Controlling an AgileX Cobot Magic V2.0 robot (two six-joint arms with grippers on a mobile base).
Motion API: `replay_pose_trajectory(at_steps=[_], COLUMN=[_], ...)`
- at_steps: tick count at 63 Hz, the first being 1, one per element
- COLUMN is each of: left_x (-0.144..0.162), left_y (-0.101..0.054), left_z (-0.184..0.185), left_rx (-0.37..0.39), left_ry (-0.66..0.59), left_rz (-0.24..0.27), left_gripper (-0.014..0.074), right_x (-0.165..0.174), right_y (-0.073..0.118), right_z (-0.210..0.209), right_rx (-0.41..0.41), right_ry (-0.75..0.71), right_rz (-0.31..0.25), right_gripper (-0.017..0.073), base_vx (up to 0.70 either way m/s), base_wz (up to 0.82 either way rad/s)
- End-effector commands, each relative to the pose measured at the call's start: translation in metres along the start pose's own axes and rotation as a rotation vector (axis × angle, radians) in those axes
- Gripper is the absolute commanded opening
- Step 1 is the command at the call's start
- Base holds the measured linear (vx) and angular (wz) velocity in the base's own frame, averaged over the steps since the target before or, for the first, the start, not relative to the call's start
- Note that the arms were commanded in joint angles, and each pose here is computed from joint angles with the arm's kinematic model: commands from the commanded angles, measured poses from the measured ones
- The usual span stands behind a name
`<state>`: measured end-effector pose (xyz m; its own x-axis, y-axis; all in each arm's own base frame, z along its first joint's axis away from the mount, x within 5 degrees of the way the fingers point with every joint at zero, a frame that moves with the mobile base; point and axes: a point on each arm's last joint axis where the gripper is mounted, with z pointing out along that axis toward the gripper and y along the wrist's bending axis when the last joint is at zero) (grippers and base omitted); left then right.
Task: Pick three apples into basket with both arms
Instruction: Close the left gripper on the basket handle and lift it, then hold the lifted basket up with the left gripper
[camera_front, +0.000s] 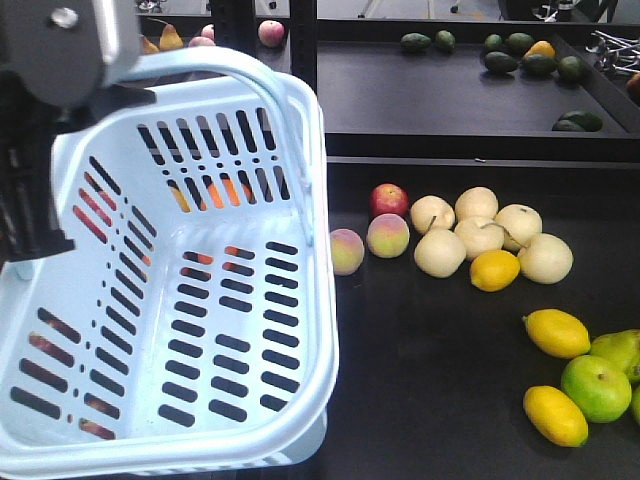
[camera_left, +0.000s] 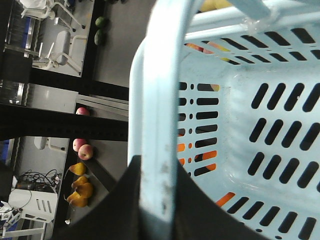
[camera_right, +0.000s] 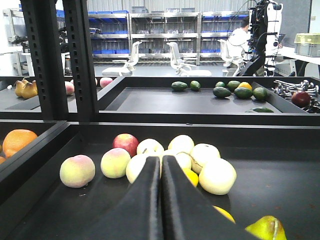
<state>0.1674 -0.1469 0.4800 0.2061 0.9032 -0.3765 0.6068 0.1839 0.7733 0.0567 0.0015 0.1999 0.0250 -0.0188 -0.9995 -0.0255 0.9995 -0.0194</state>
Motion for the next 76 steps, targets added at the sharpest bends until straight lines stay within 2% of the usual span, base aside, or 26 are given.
replay_pose_trajectory(at_steps=[1, 76], left_x=[-0.0015, -0.0012], left_y=[0.0148, 0.0148], left_z=[-0.0232, -0.0249], left_rx=[-0.123, -0.123], left_ry=[-0.089, -0.093], left_rz=[-0.022, -0.025], left_gripper=[-0.0008, -0.0008], right_x=[-0.0033, -0.0033], right_y=[-0.0003, -0.0003], right_z=[0.0001, 0.0001], right_rx=[0.005, 0.005], right_ry=[-0.068, -0.068], right_rz=[-0.007, -0.007], right_gripper=[-0.0008, -0.0008], base_vx=[0.00, 0.00], base_wz=[0.00, 0.00])
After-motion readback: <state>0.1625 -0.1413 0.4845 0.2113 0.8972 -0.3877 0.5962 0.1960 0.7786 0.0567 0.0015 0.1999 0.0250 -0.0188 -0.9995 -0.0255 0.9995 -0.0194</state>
